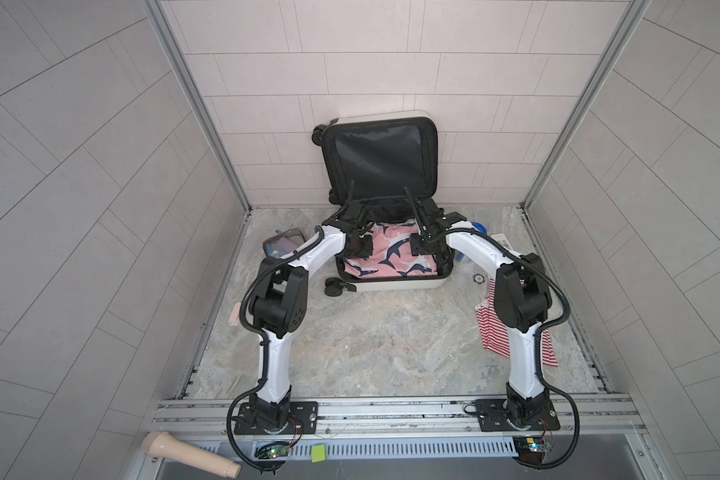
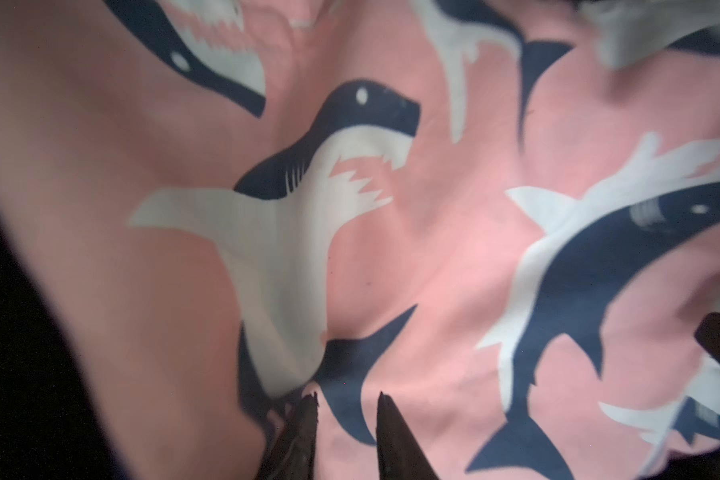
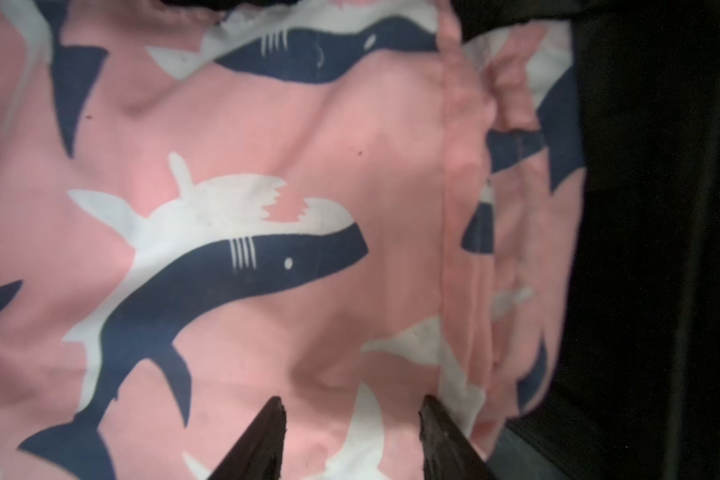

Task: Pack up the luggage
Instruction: 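Withdraw both grippers from the suitcase toward the red-and-white striped garment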

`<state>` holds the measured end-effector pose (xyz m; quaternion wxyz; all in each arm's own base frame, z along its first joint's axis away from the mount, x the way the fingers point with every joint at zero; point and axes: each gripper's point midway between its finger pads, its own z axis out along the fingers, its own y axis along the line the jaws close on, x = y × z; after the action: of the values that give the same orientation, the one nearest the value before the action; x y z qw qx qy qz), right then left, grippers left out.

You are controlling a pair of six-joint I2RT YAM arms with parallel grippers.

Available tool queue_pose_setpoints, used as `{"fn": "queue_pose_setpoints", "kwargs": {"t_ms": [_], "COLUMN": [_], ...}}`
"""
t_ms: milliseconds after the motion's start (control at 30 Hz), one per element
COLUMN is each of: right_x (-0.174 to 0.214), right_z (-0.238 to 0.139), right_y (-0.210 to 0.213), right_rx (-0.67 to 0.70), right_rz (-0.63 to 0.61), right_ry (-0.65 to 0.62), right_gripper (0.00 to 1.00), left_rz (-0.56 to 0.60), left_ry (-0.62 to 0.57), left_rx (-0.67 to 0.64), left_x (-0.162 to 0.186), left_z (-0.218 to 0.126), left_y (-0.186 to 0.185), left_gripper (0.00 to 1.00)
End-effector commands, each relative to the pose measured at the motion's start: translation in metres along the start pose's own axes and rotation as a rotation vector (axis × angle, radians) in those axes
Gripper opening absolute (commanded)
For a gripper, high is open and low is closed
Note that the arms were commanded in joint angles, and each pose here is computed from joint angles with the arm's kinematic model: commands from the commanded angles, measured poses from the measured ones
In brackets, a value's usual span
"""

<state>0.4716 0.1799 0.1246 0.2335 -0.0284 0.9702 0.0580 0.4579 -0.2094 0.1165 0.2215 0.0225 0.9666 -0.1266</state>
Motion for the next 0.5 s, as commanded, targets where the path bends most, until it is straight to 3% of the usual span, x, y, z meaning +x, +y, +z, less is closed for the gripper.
{"fn": "queue_pose_setpoints", "kwargs": {"t_ms": [0, 233, 467], "right_x": [-0.010, 0.024, 0.098], "right_z": [-0.062, -0.122, -0.138], "right_y": [0.004, -0.019, -0.078], "right_rx": [-0.041, -0.021, 0.084], "right_rz": [-0.028, -0.056, 0.014], "right_ry": [-0.094, -0.154, -0.111], "right_gripper": [0.55, 0.60, 0.69], "left_rz": [0.060, 0.131, 0.119], "left_ry": [-0.125, -0.284, -0.354], "left_rx": [0.098, 0.195, 0.305], "left_x": [-0.021, -0.015, 0.017], "left_z": [-0.069, -0.158, -0.192], "left_y": [-0.021, -0.037, -0.048], "left_gripper": [0.33, 0.40, 0.48]}}
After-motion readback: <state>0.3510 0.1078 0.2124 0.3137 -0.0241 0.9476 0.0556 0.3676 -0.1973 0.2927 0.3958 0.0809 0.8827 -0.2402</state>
